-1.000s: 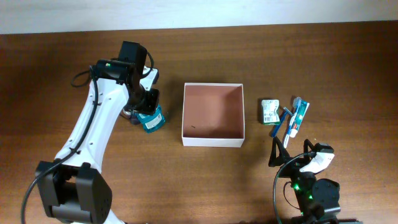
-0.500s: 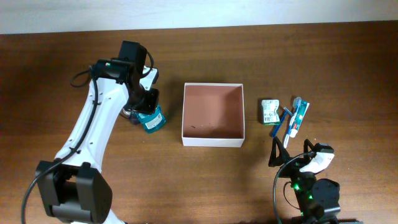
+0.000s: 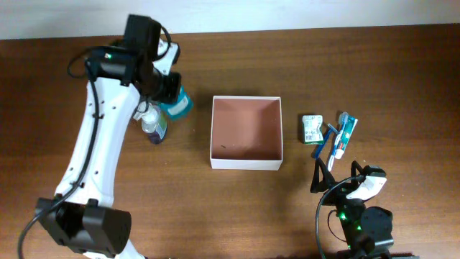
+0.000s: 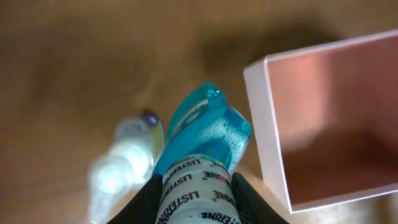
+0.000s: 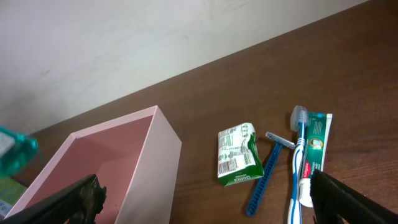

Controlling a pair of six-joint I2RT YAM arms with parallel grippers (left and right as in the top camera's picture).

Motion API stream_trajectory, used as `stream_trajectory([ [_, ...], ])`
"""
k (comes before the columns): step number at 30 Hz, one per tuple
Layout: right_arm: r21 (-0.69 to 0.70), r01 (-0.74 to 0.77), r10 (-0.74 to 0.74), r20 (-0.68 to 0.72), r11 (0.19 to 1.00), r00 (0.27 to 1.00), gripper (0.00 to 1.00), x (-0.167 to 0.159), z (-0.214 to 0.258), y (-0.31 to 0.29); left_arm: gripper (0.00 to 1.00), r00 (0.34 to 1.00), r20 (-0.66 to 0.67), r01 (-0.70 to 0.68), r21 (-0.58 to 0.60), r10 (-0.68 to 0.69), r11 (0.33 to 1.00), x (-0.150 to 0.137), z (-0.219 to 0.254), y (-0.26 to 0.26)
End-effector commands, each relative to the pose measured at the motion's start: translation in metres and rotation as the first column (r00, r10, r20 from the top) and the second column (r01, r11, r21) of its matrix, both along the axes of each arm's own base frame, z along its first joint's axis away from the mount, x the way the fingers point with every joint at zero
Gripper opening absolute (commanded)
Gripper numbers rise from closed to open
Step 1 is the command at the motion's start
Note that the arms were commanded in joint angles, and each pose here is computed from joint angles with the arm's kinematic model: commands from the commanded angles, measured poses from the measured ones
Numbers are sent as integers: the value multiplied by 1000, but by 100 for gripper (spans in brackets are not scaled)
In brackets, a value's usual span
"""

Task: Pack container
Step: 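Lift the Listerine bottle and carry it into the pink box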

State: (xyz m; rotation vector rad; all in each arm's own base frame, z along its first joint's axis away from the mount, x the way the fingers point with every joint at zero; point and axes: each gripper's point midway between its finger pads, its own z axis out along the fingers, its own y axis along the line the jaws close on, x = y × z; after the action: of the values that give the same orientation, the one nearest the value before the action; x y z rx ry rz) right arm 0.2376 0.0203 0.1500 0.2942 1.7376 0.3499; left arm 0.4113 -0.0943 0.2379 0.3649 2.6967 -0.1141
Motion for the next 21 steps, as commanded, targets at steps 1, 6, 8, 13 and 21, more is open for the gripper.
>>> stream_trajectory([
  [1, -1, 19, -19, -1, 1000, 1000, 98, 0, -2, -4, 20, 991, 102, 90, 5, -90, 996, 3, 37, -11],
  [6, -1, 19, -19, -1, 1000, 1000, 98, 0, -2, -4, 20, 962, 176, 207, 37, -210, 978, 2, 61, -36],
  [8, -1, 19, -19, -1, 1000, 1000, 98, 0, -2, -4, 20, 943, 193, 266, 59, -273, 962, -1, 65, -48],
  [13, -1, 19, -19, -1, 1000, 1000, 98, 0, -2, -4, 20, 899, 212, 373, 84, -382, 924, -10, 68, -78],
  [21, -1, 19, -19, -1, 1000, 1000, 98, 0, -2, -4, 19, 859, 234, 453, 66, -455, 889, -18, 68, -115],
])
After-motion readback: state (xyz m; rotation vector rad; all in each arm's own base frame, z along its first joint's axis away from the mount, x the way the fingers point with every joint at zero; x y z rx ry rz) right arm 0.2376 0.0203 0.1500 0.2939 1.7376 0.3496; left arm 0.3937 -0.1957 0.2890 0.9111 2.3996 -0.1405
